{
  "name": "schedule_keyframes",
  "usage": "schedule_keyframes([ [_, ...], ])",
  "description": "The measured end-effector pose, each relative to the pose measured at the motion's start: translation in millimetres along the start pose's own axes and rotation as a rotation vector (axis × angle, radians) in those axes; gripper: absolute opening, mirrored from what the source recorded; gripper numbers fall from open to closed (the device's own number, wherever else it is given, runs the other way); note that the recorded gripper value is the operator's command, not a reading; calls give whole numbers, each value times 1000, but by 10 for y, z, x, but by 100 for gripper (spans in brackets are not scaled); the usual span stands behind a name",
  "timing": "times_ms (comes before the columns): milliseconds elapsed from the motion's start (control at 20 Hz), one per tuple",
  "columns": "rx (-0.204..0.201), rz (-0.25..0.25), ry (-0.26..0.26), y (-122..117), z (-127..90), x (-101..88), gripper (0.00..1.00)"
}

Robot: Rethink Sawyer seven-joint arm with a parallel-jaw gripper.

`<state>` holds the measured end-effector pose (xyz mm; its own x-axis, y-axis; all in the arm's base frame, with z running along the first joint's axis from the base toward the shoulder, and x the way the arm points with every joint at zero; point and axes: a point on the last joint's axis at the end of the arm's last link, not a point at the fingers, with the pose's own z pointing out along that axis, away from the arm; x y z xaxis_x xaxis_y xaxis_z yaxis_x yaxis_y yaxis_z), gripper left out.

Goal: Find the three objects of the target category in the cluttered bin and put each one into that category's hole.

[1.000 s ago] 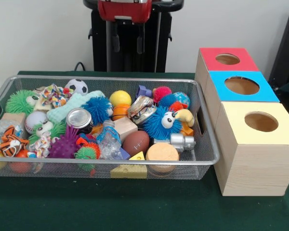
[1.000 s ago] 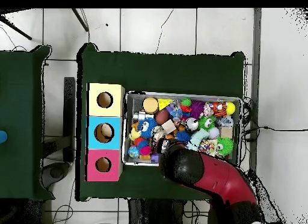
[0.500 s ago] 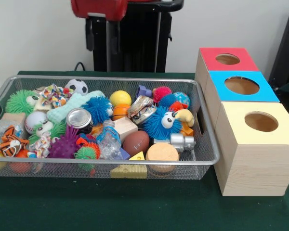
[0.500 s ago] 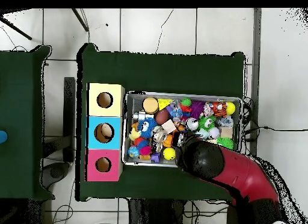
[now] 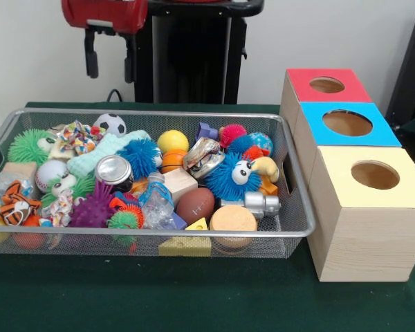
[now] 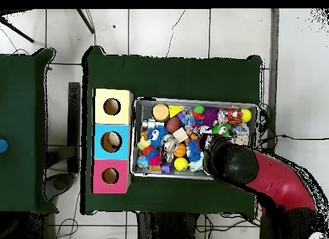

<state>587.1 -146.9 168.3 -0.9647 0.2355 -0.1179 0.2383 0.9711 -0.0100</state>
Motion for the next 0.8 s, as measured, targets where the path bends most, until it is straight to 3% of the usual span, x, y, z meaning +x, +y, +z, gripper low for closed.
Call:
schedule_keyframes([
  [350,6,-38,9,72,114,-5,100],
  [550,-7,-71,49,254,264,81,100],
  [800,-21,-73,82,276,454,117,100],
])
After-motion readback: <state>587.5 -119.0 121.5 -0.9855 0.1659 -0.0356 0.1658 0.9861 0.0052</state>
